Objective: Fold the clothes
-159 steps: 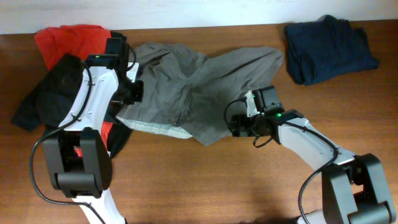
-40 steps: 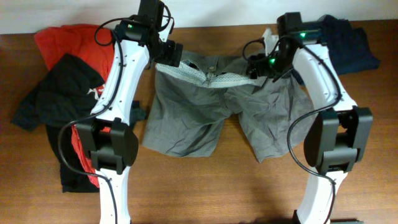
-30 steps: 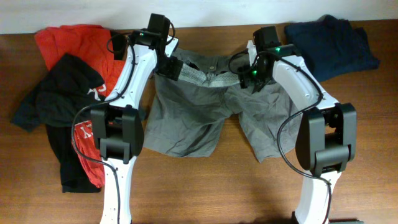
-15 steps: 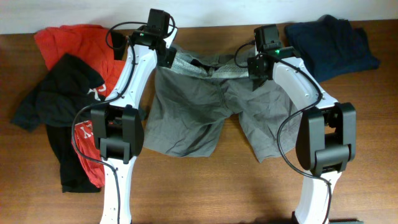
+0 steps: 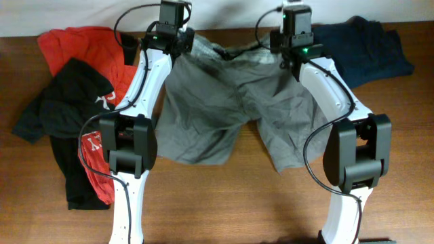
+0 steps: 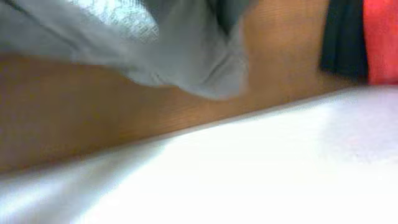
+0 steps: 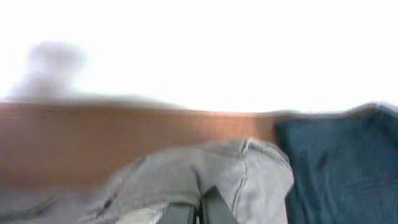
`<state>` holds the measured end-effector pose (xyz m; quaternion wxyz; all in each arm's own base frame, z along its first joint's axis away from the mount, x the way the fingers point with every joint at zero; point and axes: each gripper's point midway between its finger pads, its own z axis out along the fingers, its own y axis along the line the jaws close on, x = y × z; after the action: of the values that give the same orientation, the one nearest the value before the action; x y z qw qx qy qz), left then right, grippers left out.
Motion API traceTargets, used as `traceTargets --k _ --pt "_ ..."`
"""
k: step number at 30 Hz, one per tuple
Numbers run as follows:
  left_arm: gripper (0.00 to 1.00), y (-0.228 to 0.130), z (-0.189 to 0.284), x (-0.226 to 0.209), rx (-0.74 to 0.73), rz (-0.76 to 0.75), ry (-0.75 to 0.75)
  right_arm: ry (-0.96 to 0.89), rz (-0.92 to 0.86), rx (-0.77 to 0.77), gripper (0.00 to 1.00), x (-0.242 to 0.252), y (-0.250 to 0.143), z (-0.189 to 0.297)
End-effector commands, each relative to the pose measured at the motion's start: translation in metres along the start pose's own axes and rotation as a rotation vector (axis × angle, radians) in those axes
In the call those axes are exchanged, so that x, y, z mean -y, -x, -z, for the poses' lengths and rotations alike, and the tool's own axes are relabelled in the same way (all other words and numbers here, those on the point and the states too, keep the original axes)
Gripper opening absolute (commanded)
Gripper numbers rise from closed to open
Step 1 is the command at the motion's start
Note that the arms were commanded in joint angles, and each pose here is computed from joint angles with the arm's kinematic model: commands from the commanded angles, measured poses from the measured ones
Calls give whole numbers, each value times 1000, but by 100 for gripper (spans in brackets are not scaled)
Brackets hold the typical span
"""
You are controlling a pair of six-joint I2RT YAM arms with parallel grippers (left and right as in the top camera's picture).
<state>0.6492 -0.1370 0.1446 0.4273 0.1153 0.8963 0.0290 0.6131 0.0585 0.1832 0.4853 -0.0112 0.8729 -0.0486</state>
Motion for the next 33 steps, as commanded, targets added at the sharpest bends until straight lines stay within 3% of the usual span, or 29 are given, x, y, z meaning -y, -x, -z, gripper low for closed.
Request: traceTargets --k 1,2,3,9,14,18,24,29,33 --pt "99 29 3 -1 106 34 17 -30 -32 175 54 13 55 18" --pt "99 33 4 -1 125 37 19 -31 -38 200 81 13 61 19" --pt "99 38 5 -1 143 39 20 -34 -43 215 100 16 65 19" --pt "99 43 24 -5 102 37 16 -61 -35 147 99 26 55 28" --pt "99 32 72 -5 -46 12 -22 27 26 -91 99 8 12 62" --pt "99 2 97 1 -197 -7 -73 163 42 -277 99 -10 -27 89" --pt "97 -70 123 10 -505 -40 -122 336 21 -604 100 -33 -99 130" --pt "97 -106 148 18 -678 -46 -178 371 23 -773 99 -40 -137 153" --pt "92 -123 162 26 -767 -75 -192 382 44 -820 97 -49 -153 159"
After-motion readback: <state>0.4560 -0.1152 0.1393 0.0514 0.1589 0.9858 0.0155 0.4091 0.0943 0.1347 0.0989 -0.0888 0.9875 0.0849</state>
